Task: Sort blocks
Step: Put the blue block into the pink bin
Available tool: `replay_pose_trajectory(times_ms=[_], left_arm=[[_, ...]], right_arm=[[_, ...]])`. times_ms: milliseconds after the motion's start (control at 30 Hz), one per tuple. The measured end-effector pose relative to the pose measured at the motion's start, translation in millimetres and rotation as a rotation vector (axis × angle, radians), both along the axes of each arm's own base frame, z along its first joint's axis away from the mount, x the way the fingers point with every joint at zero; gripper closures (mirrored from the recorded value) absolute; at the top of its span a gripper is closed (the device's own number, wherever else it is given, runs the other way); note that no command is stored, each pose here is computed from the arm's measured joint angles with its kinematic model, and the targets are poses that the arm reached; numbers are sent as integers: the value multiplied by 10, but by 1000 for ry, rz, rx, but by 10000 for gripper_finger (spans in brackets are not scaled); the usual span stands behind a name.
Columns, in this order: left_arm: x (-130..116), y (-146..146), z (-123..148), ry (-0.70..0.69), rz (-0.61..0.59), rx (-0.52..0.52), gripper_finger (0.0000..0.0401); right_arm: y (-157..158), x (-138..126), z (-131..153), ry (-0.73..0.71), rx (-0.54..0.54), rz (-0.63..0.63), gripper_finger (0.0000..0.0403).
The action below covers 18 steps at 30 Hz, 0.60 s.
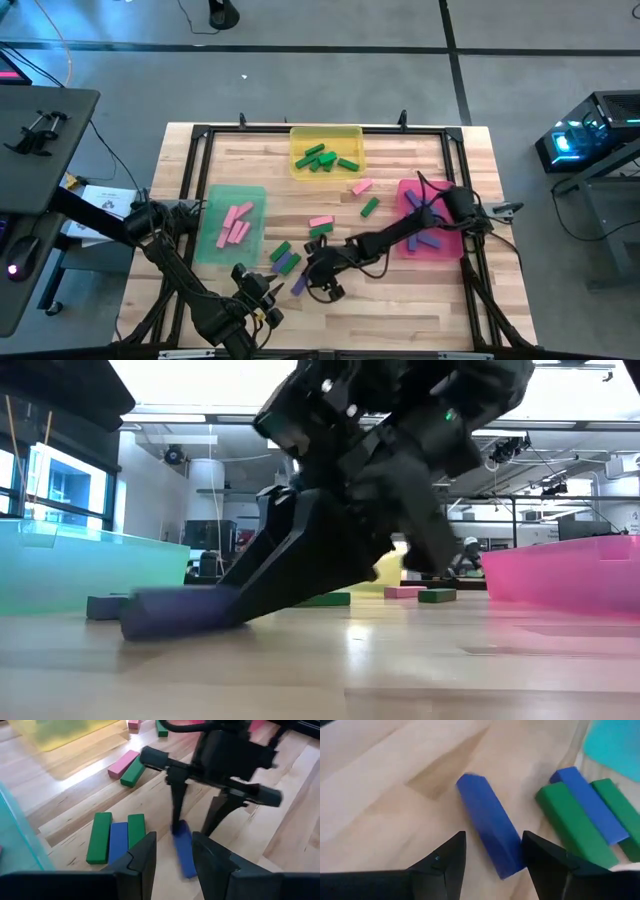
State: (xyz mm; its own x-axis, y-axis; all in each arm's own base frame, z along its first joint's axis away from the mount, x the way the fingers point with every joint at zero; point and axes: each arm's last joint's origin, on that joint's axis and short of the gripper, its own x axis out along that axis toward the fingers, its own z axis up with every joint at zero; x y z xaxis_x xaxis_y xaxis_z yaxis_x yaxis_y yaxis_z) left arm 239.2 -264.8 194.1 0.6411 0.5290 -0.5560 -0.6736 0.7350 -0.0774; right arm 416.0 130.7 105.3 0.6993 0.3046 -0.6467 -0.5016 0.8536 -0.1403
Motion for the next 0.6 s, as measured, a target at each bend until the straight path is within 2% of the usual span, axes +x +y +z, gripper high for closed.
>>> replay_pose_trajectory(times_ms=[133, 333, 467, 600], left_arm=[[2, -2, 0, -2, 0, -3, 291], [3, -4, 0, -1, -3, -1, 291], [4, -5, 0, -1, -4, 0, 291], [4, -5, 0, -2, -4, 0, 291]], right_arm=[[-23, 14, -125, 29, 11, 6, 224], [-36, 19, -157, 43, 34, 1, 235], [-29, 29, -153, 34, 61, -16, 272], [-31, 40, -147, 37, 102, -140, 325]])
